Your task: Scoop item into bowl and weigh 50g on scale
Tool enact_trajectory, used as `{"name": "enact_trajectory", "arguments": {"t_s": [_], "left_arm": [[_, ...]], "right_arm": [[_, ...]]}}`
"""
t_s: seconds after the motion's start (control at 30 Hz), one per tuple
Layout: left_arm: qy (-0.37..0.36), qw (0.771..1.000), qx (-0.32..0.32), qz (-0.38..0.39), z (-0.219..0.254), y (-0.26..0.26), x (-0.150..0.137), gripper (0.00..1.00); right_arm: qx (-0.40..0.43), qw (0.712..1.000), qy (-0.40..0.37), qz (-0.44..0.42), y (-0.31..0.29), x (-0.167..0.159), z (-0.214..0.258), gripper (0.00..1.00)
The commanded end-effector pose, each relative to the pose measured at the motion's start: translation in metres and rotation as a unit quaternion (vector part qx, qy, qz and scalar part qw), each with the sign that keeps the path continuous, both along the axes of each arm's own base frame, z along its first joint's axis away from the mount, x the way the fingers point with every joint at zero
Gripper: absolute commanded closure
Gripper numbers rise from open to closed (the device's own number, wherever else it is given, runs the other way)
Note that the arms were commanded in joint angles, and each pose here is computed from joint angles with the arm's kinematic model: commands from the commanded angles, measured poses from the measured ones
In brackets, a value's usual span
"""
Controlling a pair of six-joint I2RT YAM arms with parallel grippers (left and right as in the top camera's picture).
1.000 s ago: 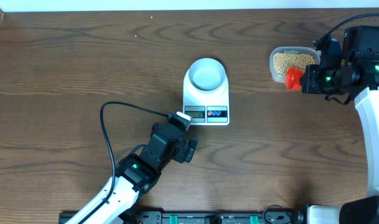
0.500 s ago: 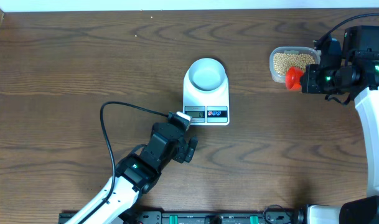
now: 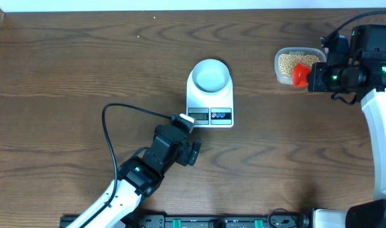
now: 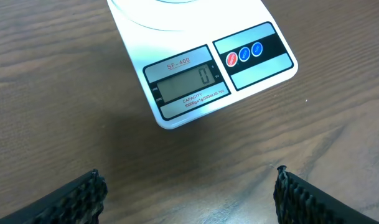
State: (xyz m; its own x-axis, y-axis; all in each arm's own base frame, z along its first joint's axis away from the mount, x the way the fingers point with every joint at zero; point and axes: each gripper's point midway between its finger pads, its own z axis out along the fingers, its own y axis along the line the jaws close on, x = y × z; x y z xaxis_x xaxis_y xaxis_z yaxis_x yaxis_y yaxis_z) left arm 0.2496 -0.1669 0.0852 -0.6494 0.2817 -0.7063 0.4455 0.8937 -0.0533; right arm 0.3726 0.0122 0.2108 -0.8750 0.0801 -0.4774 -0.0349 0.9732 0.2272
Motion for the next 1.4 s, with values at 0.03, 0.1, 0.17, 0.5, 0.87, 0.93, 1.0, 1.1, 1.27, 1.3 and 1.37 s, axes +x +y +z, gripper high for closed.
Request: {"name": "enact_trajectory", "arguments": {"t_s": [0.03,0.1,0.17,0.5,0.87,0.93,1.0,1.1,1.27,1.3,1.37], "left_arm": [[-0.018,1.000,0.003,0.001,0.011,0.000,0.006,0.12],[-0.018,1.000,0.003,0.001,0.011,0.000,0.006,0.11],[-0.018,1.000,0.003,0.001,0.011,0.000,0.006,0.12],[-0.018,1.000,0.003,0.001,0.011,0.000,0.006,0.12],[-0.018,1.000,0.003,0.001,0.011,0.000,0.006,0.12],[-0.018,1.000,0.003,0.001,0.011,0.000,0.006,0.12],[-0.018,1.000,0.003,0.001,0.011,0.000,0.006,0.12],[-0.018,1.000,0.003,0.001,0.011,0.000,0.006,0.11],[-0.018,1.000,0.003,0.001,0.011,0.000,0.006,0.12],[-0.018,1.000,0.003,0.001,0.011,0.000,0.006,0.12],[-0.018,1.000,0.003,0.001,0.011,0.000,0.006,0.12]], "right_arm": [[-0.021,0.999,-0.005,-0.035,-0.012,0.007,0.003,0.99],[-0.025,0.999,-0.011,-0.037,-0.014,0.012,0.007,0.99],[-0.036,0.999,-0.017,-0.037,-0.017,0.018,0.011,0.99],[-0.124,0.992,-0.011,-0.037,-0.041,0.050,-0.007,0.99],[-0.158,0.987,-0.001,0.000,-0.046,0.079,-0.046,0.99],[-0.170,0.985,0.006,-0.006,-0.051,0.081,-0.053,0.99],[-0.181,0.983,0.016,-0.010,-0.056,0.081,-0.060,0.99],[-0.184,0.983,0.027,-0.011,-0.057,0.082,-0.071,0.99],[-0.181,0.983,0.038,-0.012,-0.057,0.084,-0.082,0.99],[-0.178,0.983,0.041,-0.017,-0.057,0.084,-0.085,0.99],[-0.168,0.984,0.046,-0.029,-0.056,0.086,-0.092,0.99]]}}
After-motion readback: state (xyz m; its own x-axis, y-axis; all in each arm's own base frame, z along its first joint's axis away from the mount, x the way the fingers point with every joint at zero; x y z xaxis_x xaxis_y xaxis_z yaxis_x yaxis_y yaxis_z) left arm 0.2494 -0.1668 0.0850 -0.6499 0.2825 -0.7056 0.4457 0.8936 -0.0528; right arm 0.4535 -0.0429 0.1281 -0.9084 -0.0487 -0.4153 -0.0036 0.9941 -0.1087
